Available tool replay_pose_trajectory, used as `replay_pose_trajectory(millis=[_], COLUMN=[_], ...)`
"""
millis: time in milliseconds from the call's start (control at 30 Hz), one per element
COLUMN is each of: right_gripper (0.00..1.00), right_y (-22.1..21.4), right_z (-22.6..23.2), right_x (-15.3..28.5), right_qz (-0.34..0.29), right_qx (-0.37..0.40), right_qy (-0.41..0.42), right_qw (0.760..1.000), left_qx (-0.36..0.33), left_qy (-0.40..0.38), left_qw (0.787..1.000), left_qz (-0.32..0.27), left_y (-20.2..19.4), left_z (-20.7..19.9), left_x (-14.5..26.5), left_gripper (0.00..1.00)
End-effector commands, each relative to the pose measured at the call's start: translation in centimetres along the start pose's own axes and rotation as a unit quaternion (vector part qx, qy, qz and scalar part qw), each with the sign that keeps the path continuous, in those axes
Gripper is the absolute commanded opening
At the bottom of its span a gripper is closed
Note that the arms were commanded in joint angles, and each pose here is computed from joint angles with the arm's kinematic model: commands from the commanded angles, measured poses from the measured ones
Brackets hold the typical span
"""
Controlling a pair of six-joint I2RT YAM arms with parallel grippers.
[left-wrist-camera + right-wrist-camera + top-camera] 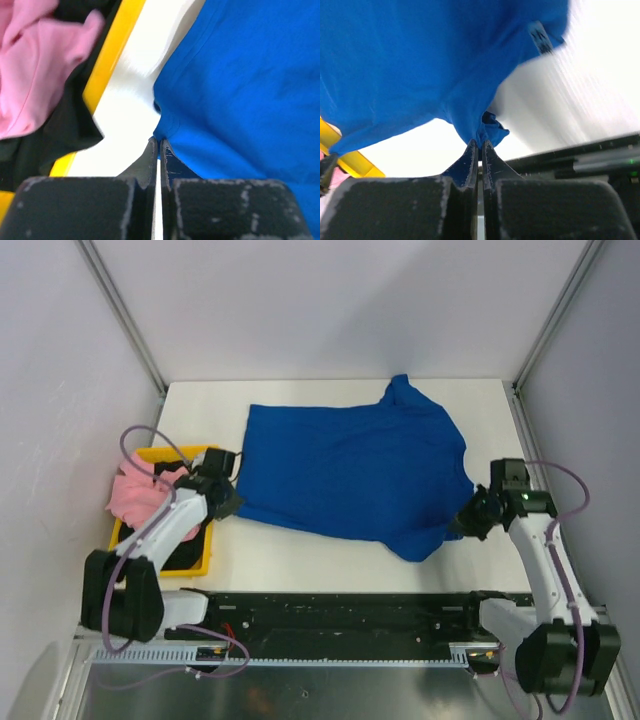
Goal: Fold and stack the t-shirts
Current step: Fold the flattened tshirt in 1/3 of the way
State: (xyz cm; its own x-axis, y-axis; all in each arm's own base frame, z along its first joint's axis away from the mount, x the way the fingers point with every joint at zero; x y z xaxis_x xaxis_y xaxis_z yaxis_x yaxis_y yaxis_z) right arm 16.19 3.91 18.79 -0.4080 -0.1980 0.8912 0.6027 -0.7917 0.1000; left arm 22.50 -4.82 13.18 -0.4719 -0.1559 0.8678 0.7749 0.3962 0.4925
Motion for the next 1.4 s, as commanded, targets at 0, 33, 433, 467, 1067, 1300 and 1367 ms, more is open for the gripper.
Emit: replay_pose_trajectory(millis=[0,33,433,467,1067,1300,1367], right_gripper=[0.0,0.0,0.0,0.0,0.0,0.0,0.0], right_y=[3.6,4.2,9.8,10.1,14.4,14.6,14.5], right_z=[5.8,6.6,11.6,11.8,11.6,11.4,11.4], right_x=[-2.1,-3.2,-8.4,-8.4,-6.6,-7.4,-7.7], right_qz=[-0.087,-0.092,-0.126,-0.129,-0.184,-0.18,-0.175], right_qx=[0.06,0.065,0.077,0.075,0.045,0.051,0.054], right_qy=[0.05,0.044,0.003,0.004,0.0,-0.009,-0.008], right_qw=[0.993,0.993,0.989,0.989,0.982,0.982,0.983], left_qx=[-0.022,-0.024,-0.034,-0.033,-0.002,-0.004,-0.007], left_qy=[0.009,0.009,0.016,0.015,0.02,0.017,0.015], left_qw=[0.999,0.999,0.999,0.999,0.999,0.999,0.999], left_qz=[-0.039,-0.04,-0.035,-0.035,-0.043,-0.042,-0.038], left_y=[3.7,4.3,8.2,8.3,9.9,10.5,10.5], left_z=[-2.4,-3.0,-6.6,-6.8,-6.3,-6.6,-6.7], left_x=[-1.2,-1.6,-4.9,-4.9,-5.2,-5.5,-5.8], left_gripper=[0.0,0.0,0.0,0.0,0.0,0.0,0.0])
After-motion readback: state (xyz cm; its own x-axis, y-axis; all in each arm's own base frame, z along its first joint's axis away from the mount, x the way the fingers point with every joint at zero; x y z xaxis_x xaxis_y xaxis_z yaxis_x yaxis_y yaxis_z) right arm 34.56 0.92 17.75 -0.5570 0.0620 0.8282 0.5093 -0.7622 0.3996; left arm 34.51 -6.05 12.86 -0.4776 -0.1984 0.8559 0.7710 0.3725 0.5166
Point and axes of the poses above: each gripper's point midway between its finger pads, its own x axis back along the fingers, its own z axis along the line the jaws close on, y = z × x, the point moved 7 cm from there along x, back along the fingers, and after that the axes turned 8 degrees about -x, right-handed, at the moved point
